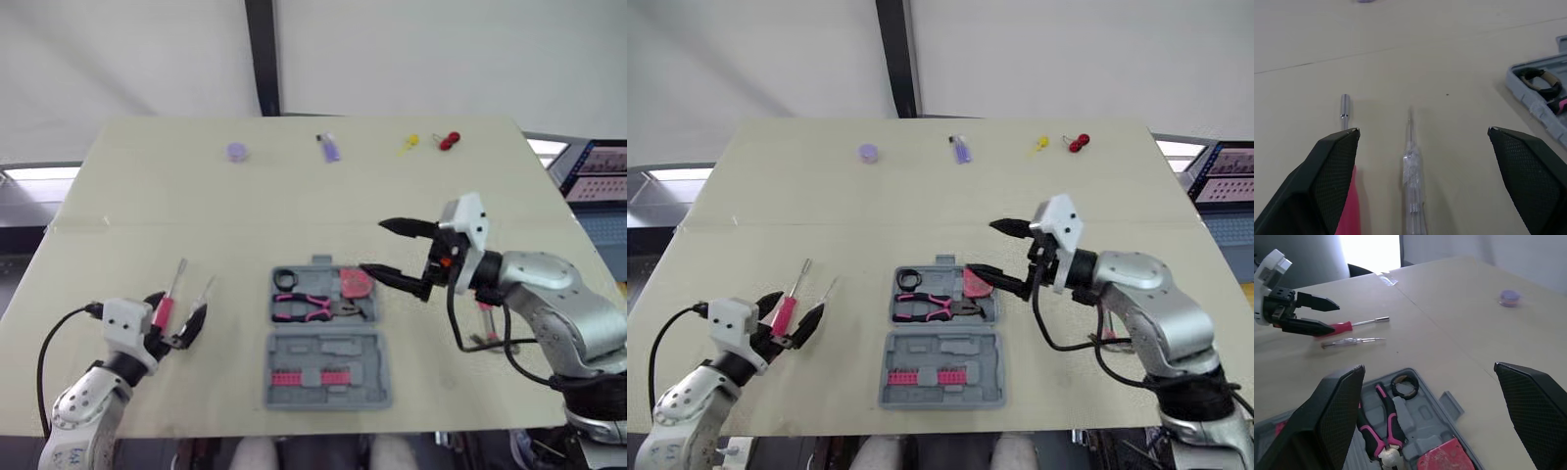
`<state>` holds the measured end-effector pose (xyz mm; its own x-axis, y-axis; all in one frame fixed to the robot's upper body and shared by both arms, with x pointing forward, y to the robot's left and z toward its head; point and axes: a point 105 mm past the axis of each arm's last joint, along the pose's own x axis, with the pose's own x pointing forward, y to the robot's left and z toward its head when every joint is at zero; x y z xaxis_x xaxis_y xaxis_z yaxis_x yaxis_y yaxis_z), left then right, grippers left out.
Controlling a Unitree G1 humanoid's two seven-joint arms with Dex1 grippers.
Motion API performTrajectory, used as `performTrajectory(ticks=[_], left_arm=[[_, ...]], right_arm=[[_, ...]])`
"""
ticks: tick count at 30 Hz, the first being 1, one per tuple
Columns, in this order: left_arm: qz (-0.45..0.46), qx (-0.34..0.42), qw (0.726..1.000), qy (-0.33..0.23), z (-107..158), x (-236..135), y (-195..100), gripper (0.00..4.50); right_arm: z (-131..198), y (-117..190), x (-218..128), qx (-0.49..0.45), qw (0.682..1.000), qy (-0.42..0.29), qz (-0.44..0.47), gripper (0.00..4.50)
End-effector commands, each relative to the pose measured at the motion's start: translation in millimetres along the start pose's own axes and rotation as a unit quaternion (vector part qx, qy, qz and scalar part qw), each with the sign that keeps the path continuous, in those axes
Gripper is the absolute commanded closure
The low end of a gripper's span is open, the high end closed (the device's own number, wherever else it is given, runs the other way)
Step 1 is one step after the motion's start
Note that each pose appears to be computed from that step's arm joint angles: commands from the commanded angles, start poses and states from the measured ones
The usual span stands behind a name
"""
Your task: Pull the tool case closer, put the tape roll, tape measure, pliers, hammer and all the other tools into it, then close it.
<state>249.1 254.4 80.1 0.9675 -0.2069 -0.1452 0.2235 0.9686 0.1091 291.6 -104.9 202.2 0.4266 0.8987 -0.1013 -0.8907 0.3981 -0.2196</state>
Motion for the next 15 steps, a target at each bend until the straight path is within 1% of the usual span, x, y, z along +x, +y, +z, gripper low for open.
performTrajectory(ticks=[1,2,3,4,5,9,15], left_arm=[[0.009,0.016,1.0,0.004,1,0,-1,0.39],[0.014,0.015,1.0,0.009,-1,0,0,0.52],[0.017,0.013,1.0,0.014,-3,0,1,0.87],[0.012,0.009,1.0,0.027,-7,1,-1,1.44],[0.01,0.008,0.999,0.034,-10,1,-2,1.83],[0.008,0.011,0.999,0.046,-13,6,-6,1.83],[0.015,0.006,0.999,0.047,-11,18,-5,1.83]], right_arm=[[8,10,9,-0.01,0.999,-0.011,0.03,0.0],[9,12,11,-0.01,0.999,-0.013,0.035,0.0],[10,14,13,-0.011,0.999,-0.015,0.039,0.0],[11,17,14,-0.014,0.999,-0.014,0.047,0.0],[12,19,16,-0.019,0.998,-0.013,0.054,0.0],[13,26,20,-0.03,0.997,-0.006,0.072,0.0],[15,42,25,-0.034,0.993,-0.002,0.11,0.0]])
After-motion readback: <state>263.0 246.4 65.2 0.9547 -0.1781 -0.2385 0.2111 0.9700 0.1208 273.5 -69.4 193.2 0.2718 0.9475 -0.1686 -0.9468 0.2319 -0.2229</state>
